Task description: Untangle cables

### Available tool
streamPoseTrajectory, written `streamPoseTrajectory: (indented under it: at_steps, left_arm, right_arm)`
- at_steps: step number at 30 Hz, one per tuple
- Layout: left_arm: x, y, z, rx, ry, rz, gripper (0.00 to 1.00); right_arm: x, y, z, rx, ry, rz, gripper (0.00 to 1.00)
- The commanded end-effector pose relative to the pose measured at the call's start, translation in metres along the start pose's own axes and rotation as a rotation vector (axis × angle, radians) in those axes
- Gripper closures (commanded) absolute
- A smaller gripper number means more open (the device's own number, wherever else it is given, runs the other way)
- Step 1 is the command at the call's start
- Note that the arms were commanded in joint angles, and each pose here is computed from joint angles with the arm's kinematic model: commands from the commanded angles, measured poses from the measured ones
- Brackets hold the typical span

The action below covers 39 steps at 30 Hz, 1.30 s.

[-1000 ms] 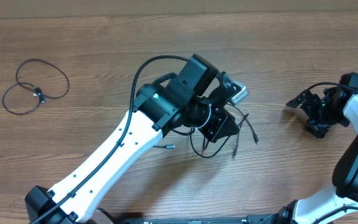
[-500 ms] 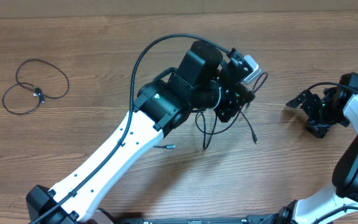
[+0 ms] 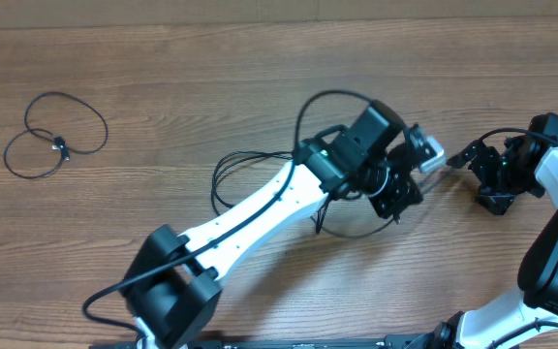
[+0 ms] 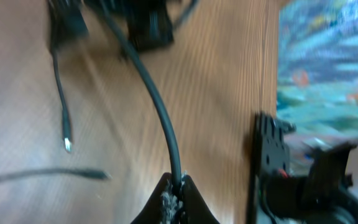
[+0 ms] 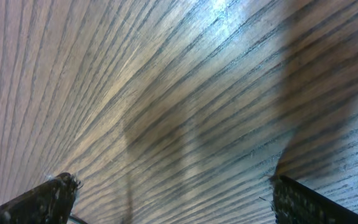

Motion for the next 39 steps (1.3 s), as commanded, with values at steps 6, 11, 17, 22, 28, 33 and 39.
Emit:
streamPoseTrajectory:
  at_steps: [6,11,17,22,28,33,39]
  left_arm:
    - [0.032,0.010,0.030,0.046,0.166,-0.132,0.96]
    - [0.050,0.025,0.052,0.031,0.243,-0.192,0.96]
    - [0.065,0.037,0.067,0.017,0.297,-0.276,0.93]
    - [0.064,0.039,0.063,0.022,0.297,-0.309,0.77]
    - [0.052,0.038,0.046,0.088,0.258,-0.335,0.36]
    - [0.041,0.038,0.027,0.106,0.211,-0.334,0.35]
    - [0.028,0.031,-0.002,0.097,0.157,-0.321,0.34]
  right_arm:
    - [-0.007,0.002,-0.004,0.000,-0.026,-0.011,0.00]
    - [-0.007,0.002,-0.004,0.000,-0.026,-0.012,0.00]
    - [-0.007,0.002,-0.004,0.000,-0.026,-0.011,0.00]
    - [-0.007,0.002,-0.004,0.000,-0.026,-0.012,0.00]
    - [-0.007,0.002,-0.004,0.000,-0.026,-0.011,0.00]
    - [-0.007,0.002,-0.004,0.000,-0.026,-0.011,0.00]
    - [-0.007,0.002,-0.004,0.000,-0.026,-0.012,0.00]
Point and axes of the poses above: each gripper's point midway between its finger pads, its own z axis out along the fingers, its own y axis along the line the jaws close on, x = y × z, the point moved 8 cm from there along -z, back along the fingers, and after that the axes turned 6 degrees about -z, right-handed, at the moved point
